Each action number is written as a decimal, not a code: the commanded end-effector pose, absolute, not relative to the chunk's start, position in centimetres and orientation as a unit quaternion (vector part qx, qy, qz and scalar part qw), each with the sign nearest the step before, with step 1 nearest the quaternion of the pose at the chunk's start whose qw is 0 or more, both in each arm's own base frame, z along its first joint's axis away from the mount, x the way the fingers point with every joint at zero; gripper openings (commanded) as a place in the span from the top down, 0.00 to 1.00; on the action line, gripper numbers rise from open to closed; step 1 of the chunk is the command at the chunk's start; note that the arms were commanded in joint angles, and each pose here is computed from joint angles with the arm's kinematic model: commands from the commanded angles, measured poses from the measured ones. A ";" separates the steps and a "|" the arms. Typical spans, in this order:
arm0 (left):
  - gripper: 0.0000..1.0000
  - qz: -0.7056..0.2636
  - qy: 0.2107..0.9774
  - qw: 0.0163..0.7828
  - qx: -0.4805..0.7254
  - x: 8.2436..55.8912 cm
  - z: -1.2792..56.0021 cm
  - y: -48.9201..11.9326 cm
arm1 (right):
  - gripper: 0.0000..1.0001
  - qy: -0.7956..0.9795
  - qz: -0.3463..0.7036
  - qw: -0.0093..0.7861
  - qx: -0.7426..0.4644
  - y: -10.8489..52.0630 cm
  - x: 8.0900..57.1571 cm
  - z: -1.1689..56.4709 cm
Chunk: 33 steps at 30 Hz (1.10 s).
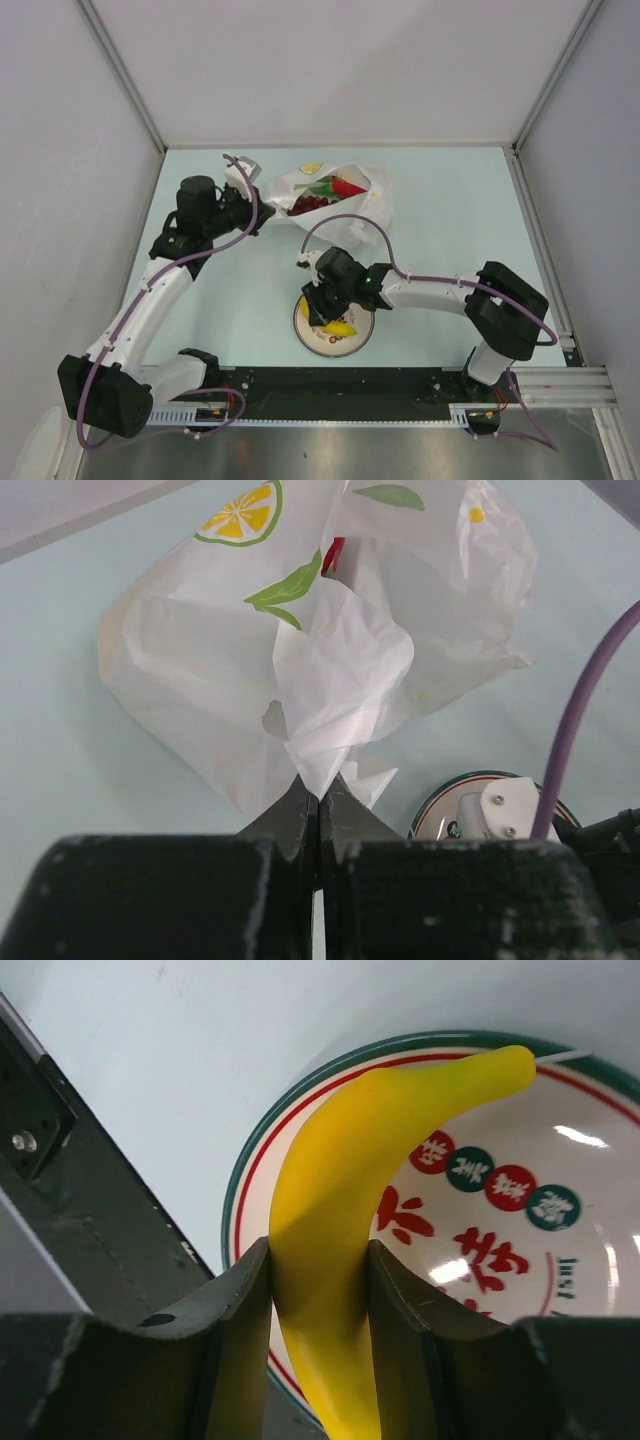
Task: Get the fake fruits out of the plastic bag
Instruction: Place the fake fruit on the plate.
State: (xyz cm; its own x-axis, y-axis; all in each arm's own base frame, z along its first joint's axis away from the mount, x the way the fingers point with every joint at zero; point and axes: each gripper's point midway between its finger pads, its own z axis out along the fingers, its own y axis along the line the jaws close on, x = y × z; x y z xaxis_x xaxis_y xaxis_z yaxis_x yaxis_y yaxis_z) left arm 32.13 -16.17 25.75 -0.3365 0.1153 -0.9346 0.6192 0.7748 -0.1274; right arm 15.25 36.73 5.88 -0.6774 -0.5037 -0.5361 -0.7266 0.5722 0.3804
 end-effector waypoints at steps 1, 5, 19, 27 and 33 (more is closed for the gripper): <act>1.00 -0.252 0.768 0.541 0.232 31.7 27.2 -16.0 | 0.68 0.890 0.335 0.143 -0.274 38.6 14.4 6.5; 1.00 -0.249 0.768 0.544 0.230 31.9 27.4 -15.8 | 0.69 0.905 0.330 0.120 -0.241 38.6 14.2 5.4; 1.00 -0.258 0.764 0.548 0.222 31.9 28.0 -15.9 | 0.26 0.901 0.347 0.098 -0.242 39.5 13.2 5.3; 1.00 -0.260 0.758 0.554 0.224 32.3 29.1 -16.0 | 0.00 0.878 0.362 0.122 -0.287 36.8 14.7 10.3; 1.00 -0.255 0.749 0.569 0.225 32.4 30.3 -15.9 | 0.00 0.876 0.345 0.161 -0.298 32.0 18.3 14.6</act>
State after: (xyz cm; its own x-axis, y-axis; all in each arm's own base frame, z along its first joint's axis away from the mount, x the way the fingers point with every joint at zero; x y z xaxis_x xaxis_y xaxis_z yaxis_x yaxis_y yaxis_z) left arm 32.17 -15.79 26.12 -0.3495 0.0853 -0.9331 0.6092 0.7773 -0.1572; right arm 16.48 34.41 9.57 -0.8409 -0.3897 -0.3756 -0.5408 0.6338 0.5530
